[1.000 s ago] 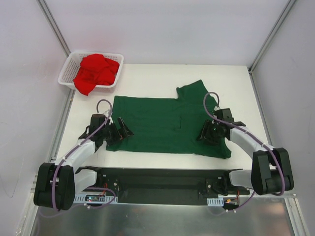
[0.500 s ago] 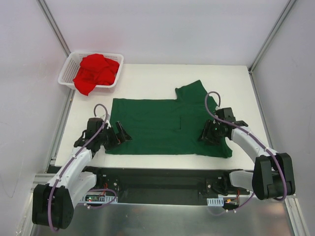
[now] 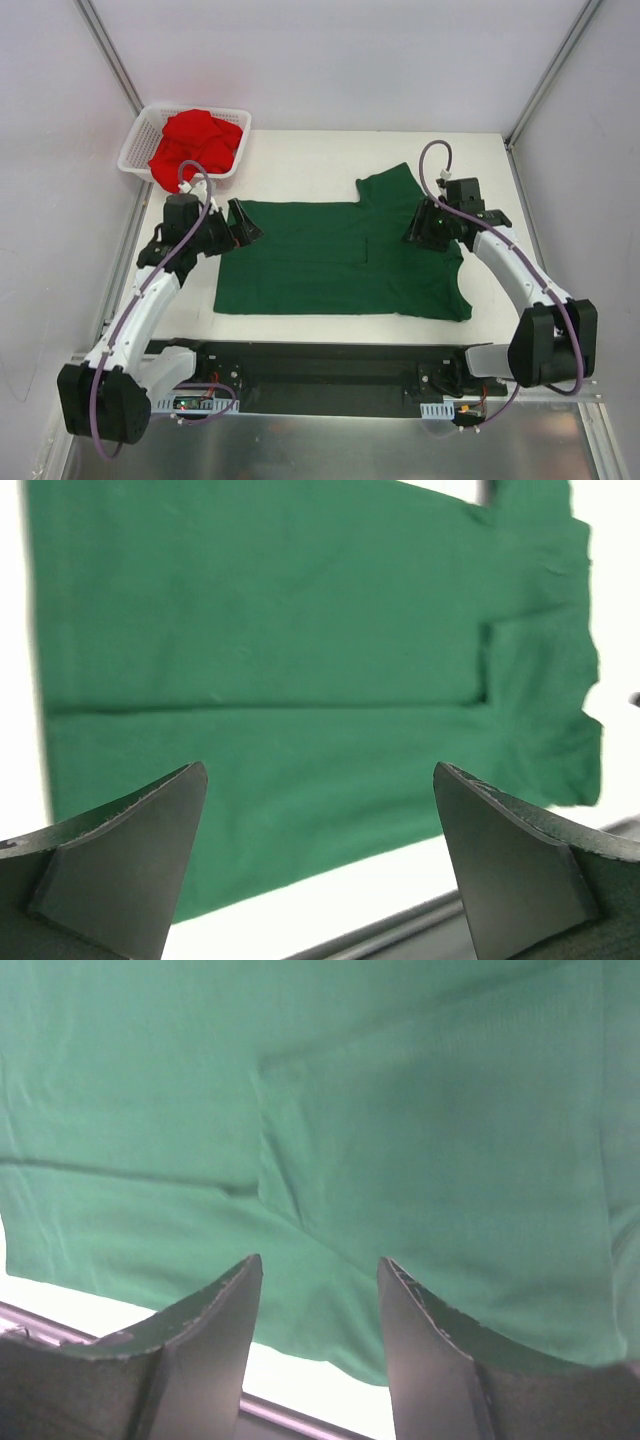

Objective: Fold and stack the t-shirts
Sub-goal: Fold the flattened tshirt in 1/3 of the way

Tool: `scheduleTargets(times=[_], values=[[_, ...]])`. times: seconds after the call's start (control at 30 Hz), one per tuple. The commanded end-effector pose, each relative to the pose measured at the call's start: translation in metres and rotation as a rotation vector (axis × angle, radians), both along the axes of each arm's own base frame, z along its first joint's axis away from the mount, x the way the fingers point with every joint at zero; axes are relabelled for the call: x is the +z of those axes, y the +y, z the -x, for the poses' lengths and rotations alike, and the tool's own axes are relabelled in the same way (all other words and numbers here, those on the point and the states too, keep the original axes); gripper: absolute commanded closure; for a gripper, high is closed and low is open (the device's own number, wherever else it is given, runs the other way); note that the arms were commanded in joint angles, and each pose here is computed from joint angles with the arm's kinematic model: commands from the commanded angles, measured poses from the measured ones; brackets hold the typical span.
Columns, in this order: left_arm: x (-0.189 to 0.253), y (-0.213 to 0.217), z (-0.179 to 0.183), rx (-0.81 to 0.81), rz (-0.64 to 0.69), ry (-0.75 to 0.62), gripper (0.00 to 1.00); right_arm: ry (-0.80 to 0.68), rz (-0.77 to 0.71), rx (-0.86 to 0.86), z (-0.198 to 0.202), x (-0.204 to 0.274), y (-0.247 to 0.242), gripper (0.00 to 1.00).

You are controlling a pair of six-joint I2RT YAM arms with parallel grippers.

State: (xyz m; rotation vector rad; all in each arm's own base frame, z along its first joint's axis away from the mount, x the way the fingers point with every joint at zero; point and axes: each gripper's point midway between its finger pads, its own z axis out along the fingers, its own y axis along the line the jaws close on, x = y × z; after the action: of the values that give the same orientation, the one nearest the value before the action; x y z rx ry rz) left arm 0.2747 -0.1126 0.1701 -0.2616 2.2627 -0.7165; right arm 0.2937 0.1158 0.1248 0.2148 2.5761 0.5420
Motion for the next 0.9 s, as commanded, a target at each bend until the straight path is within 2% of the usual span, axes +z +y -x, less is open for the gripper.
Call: scheduleTargets(times=[0.0, 0.2, 0.27, 0.43, 0.57, 0.7, 0.8, 0.87], values=[[-0.003, 0.025, -0.035, 0.074, -0.15, -0.05, 0.03, -0.03, 0.021, -0.008, -0.033, 0.005, 0.0, 0.47], [-0.034, 0.039, -0.065, 0.153, -0.218, -0.033, 0.03, -0.042, -0.038, -0.044, -0.067, 0.012, 0.012, 0.47], [-0.044, 0.04, -0.069, 0.178, -0.215, -0.009, 0.04, -0.03, -0.061, -0.036, -0.069, 0.009, 0.017, 0.47], [-0.053, 0.044, -0.083, 0.249, -0.182, -0.057, 0.04, -0.015, -0.048, -0.036, -0.068, 0.002, 0.015, 0.47], [-0.062, 0.042, -0.091, 0.291, -0.134, -0.078, 0.04, -0.006, -0.055, -0.028, -0.065, -0.001, 0.017, 0.47], [-0.072, 0.036, -0.1, 0.248, -0.103, -0.07, 0.05, 0.001, -0.053, -0.023, -0.063, -0.004, 0.016, 0.47], [-0.072, 0.045, -0.106, 0.247, -0.024, -0.085, 0.05, 0.003, -0.054, -0.015, -0.062, -0.005, 0.017, 0.47], [-0.07, 0.073, -0.112, 0.317, 0.046, -0.101, 0.05, 0.009, -0.054, -0.013, -0.061, -0.007, 0.017, 0.47]])
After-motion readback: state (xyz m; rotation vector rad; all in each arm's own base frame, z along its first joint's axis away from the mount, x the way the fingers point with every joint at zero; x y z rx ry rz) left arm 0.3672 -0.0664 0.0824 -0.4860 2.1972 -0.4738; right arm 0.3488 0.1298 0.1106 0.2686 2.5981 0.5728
